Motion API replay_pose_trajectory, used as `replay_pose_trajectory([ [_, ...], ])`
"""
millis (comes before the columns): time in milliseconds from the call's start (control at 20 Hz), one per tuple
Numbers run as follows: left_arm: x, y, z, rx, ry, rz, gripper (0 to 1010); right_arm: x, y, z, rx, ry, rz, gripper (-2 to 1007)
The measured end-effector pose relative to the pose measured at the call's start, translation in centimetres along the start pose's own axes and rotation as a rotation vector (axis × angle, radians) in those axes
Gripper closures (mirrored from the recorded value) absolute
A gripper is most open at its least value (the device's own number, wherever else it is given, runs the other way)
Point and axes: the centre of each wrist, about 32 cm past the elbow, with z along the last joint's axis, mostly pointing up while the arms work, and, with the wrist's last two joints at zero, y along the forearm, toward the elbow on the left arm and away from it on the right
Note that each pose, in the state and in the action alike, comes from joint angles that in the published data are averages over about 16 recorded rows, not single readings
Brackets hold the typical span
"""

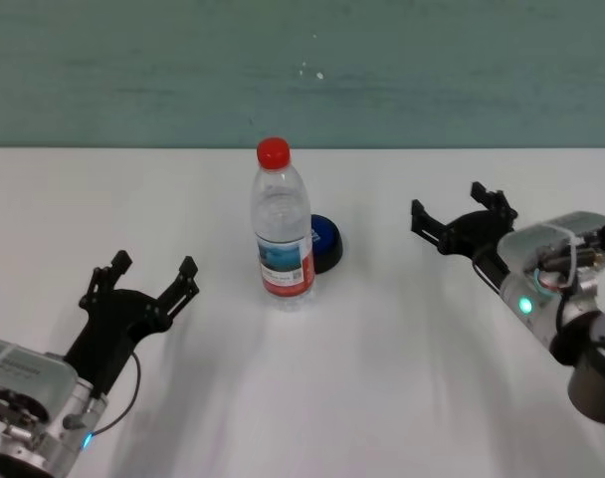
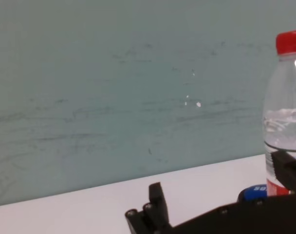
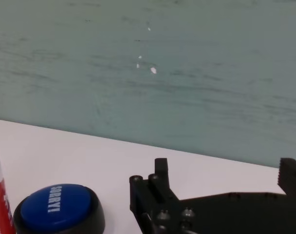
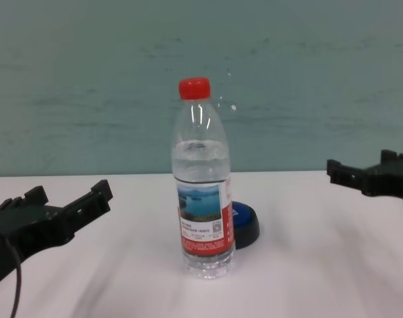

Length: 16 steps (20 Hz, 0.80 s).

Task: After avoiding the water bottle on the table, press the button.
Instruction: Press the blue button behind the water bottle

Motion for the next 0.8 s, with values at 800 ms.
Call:
replay_pose_trajectory([
  [800, 0.0, 0.0, 0.0, 0.0, 0.0, 0.0, 0, 0.08, 5.07, 1.61, 0.005, -0.034, 0.103, 1],
])
